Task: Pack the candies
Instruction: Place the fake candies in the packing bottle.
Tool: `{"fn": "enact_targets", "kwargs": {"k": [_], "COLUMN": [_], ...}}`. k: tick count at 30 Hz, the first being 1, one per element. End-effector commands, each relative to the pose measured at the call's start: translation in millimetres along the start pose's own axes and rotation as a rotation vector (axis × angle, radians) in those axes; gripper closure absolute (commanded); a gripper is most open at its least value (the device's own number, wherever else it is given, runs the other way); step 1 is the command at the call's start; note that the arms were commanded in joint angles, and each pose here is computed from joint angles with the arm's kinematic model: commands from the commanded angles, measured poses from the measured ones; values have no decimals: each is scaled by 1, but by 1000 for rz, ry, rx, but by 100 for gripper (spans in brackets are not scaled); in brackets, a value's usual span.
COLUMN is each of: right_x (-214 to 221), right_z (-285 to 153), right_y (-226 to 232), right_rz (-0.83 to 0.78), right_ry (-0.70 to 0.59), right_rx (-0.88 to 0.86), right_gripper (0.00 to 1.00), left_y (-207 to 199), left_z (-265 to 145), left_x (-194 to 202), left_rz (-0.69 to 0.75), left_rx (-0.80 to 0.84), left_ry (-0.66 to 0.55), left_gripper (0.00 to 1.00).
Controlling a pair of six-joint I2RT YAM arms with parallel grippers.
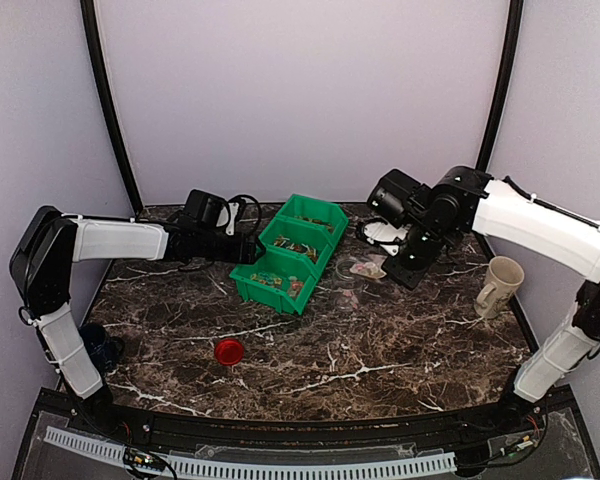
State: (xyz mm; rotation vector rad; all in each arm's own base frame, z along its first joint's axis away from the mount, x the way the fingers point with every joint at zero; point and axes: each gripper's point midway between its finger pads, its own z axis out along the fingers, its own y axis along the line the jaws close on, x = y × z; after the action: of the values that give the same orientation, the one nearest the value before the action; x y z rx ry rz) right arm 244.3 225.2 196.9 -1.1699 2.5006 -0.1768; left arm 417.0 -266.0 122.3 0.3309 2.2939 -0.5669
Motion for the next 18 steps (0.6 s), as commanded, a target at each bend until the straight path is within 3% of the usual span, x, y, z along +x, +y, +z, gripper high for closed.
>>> {"fn": "enact_targets", "kwargs": {"k": [1,18], "right_x": [-12,-13], "right_z": [-13,-12], "right_y": [-4,-6], "right_rz": [6,-20], "right_ry": [-35,-6], "right_rx": [36,91], "right_gripper": [100,100], "left_y": [-1,-4], "left_z": [1,2], "left_x": [-2,-2], "left_rz": [-9,-17], "left_rx": [18,37], "left_ry": [-14,-12], "left_gripper": [22,22]}}
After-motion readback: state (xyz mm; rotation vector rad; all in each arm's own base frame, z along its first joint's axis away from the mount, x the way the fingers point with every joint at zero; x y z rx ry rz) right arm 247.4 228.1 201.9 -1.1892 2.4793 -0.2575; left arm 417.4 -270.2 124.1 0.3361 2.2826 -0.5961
